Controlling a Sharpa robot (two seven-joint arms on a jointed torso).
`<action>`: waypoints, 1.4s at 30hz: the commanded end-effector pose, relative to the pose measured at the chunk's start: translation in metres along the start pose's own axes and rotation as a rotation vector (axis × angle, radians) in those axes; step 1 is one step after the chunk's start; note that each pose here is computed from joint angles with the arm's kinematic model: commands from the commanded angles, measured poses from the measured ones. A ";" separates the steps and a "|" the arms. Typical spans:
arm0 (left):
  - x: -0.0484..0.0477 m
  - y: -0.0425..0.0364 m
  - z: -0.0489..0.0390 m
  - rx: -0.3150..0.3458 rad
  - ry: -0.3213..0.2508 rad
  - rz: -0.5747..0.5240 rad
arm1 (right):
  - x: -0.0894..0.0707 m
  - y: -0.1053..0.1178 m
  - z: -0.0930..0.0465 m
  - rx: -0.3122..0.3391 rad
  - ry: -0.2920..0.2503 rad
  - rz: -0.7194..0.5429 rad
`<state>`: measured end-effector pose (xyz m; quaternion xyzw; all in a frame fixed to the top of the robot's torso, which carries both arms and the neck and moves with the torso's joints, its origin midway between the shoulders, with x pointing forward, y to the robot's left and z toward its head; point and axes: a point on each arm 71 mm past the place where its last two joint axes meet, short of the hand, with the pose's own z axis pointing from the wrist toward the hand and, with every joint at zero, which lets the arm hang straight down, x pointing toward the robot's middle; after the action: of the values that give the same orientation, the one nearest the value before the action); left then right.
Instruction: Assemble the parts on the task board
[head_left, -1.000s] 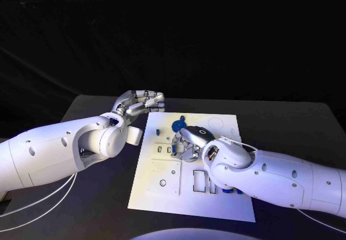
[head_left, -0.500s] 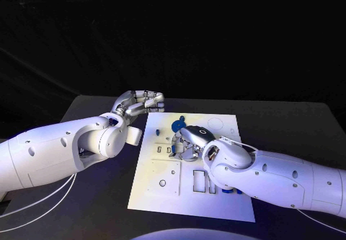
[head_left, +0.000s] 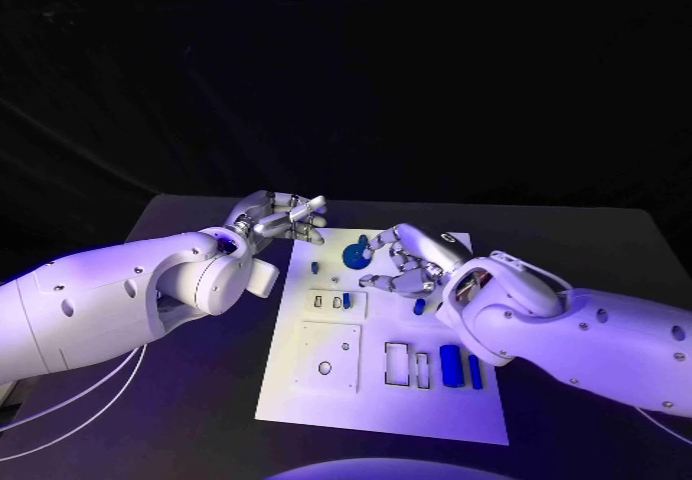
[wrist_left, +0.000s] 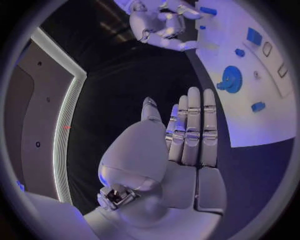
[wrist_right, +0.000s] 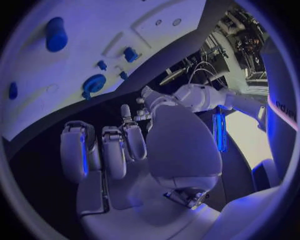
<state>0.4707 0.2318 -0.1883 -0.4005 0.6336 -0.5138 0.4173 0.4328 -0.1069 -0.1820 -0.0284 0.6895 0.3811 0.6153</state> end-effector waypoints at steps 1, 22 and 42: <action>0.0129 0.0128 0.0006 -0.168 0.175 0.285 | -0.020 -0.010 -0.006 0.041 0.005 0.246; 0.0432 0.0061 0.0264 -0.492 0.334 0.879 | -0.087 -0.084 -0.030 0.280 -0.064 0.362; 0.0661 0.0132 0.0398 -0.608 0.442 0.951 | -0.088 -0.092 -0.028 0.311 -0.056 0.323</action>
<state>0.4866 0.1596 -0.2130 -0.0727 0.9234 -0.1534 0.3441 0.4778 -0.2265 -0.1510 0.1964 0.7113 0.3678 0.5659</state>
